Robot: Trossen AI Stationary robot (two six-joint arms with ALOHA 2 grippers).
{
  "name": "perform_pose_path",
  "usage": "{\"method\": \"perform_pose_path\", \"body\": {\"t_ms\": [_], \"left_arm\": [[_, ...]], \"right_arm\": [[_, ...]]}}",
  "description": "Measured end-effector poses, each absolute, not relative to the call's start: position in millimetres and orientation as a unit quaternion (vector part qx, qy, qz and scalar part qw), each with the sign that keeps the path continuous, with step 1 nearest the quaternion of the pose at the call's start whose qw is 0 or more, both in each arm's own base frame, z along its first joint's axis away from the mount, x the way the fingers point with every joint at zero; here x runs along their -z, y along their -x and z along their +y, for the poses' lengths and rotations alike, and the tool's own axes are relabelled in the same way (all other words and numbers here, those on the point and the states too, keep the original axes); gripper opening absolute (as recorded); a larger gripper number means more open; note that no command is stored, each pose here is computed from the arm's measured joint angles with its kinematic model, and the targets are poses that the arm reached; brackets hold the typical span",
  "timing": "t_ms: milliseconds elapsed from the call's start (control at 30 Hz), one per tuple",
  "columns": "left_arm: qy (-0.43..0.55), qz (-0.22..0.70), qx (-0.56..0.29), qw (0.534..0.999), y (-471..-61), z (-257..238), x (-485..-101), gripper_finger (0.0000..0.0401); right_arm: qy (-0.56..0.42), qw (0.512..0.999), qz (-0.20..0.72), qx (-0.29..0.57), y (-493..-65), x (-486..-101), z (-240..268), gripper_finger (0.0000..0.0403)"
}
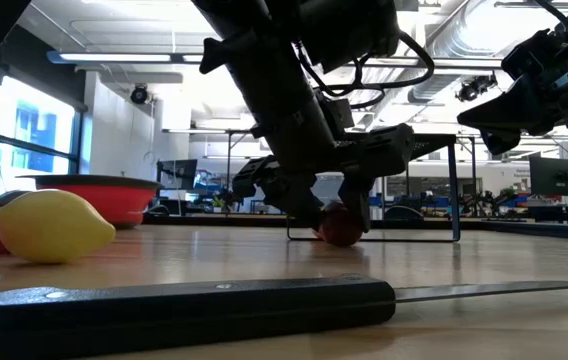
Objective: Pick & Place Fruit
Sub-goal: Put the red Pomegranate into the strainer bowl
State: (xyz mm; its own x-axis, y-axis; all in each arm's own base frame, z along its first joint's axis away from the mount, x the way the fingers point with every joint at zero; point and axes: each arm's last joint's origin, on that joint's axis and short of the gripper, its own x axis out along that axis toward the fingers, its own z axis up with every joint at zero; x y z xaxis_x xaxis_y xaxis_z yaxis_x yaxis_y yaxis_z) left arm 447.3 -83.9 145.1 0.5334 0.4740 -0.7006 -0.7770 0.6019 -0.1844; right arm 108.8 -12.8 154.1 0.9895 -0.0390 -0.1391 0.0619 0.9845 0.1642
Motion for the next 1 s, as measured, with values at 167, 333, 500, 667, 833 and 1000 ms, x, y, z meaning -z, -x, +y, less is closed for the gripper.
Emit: {"method": "perform_pose_path", "body": {"t_ms": [167, 333, 500, 667, 833, 1000], "left_arm": [[0.239, 0.312, -0.369, 0.842, -447, -84, -145, 0.0225], [0.234, 0.32, -0.358, 0.845, -445, -84, -152, 0.0225], [0.229, 0.324, -0.347, 0.85, -436, -86, -179, 0.0225], [0.22, 0.331, -0.327, 0.857, -423, -95, -203, 0.0225], [0.222, 0.338, -0.298, 0.865, -408, -105, -231, 0.0225], [0.229, 0.341, -0.292, 0.863, -386, -108, -262, 0.0225]], "right_arm": [[-0.084, 0.994, 0.068, 0.025, -109, -154, -13, 0.0002], [-0.084, 0.994, 0.068, 0.025, -109, -154, -13, 0.0002], [-0.084, 0.994, 0.066, 0.025, -109, -154, -13, 0.0002], [-0.084, 0.994, 0.065, 0.025, -109, -155, -13, 0.0002], [-0.084, 0.994, 0.065, 0.025, -109, -155, -13, 0.0002], [-0.084, 0.994, 0.064, 0.025, -109, -155, -13, 0.0002]]}}
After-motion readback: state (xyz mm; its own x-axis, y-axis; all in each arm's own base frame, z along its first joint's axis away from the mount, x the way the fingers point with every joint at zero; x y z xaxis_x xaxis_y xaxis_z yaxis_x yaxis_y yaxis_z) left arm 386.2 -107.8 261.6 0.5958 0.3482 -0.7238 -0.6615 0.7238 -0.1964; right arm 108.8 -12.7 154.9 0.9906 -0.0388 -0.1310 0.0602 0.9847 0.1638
